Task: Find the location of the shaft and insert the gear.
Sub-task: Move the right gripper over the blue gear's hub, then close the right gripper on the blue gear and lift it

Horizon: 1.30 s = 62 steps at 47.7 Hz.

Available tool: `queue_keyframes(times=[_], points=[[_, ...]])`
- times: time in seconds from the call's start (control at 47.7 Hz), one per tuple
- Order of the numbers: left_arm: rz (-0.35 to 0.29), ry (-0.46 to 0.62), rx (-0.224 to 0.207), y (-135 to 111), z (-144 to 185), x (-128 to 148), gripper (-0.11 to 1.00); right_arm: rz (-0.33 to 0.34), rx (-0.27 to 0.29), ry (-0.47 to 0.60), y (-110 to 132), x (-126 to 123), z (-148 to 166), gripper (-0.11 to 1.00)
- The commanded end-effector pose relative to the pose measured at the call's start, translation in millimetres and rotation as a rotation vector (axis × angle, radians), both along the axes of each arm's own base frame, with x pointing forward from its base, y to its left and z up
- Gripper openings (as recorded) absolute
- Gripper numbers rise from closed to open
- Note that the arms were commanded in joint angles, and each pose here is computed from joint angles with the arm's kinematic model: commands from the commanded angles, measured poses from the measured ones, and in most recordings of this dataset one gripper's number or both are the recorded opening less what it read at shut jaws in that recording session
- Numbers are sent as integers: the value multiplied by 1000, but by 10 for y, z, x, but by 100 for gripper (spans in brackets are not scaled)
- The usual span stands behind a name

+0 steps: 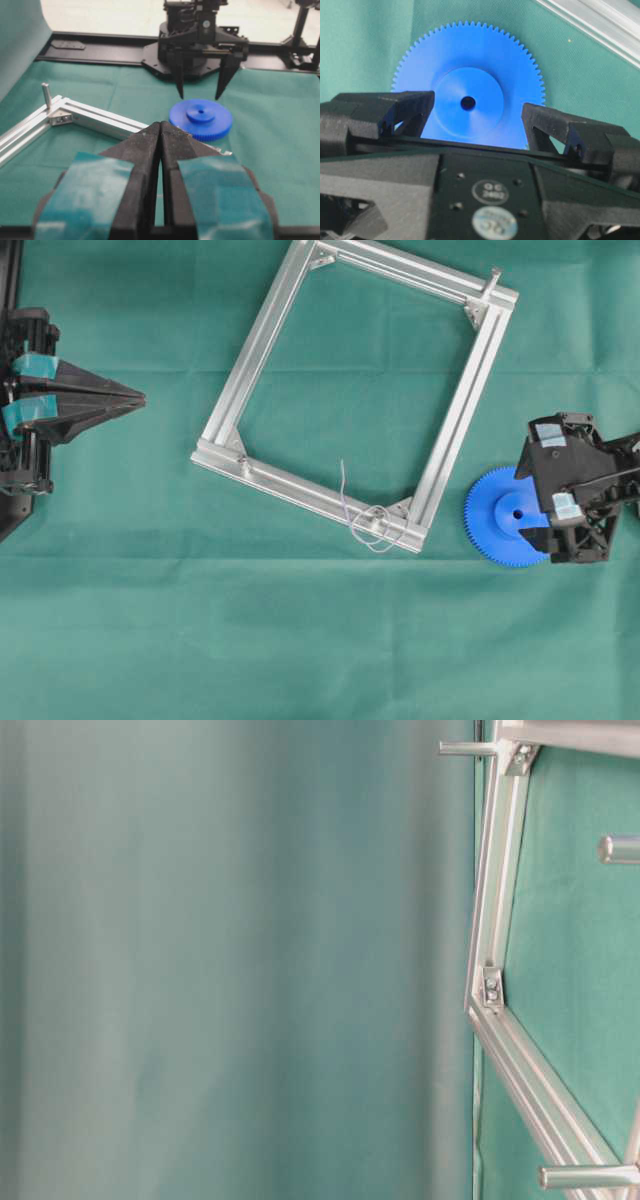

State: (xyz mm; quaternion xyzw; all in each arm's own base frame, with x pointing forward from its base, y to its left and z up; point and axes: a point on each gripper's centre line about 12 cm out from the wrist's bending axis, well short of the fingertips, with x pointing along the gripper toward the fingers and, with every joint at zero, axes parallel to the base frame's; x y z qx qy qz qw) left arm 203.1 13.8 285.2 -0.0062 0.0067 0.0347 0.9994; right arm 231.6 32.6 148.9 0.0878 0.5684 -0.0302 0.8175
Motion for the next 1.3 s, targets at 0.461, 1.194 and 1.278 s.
queue_keyframes(times=[0.461,1.194,1.278], points=[[4,-20,-3,9,83,29,0,-49,43,-29,104,-57,-285,93],[3,-17,-6,9,79,29,0,-52,36,12,113,-27,-423,93],[3,-17,-6,9,79,29,0,-48,29,41,118,-58,-432,93]])
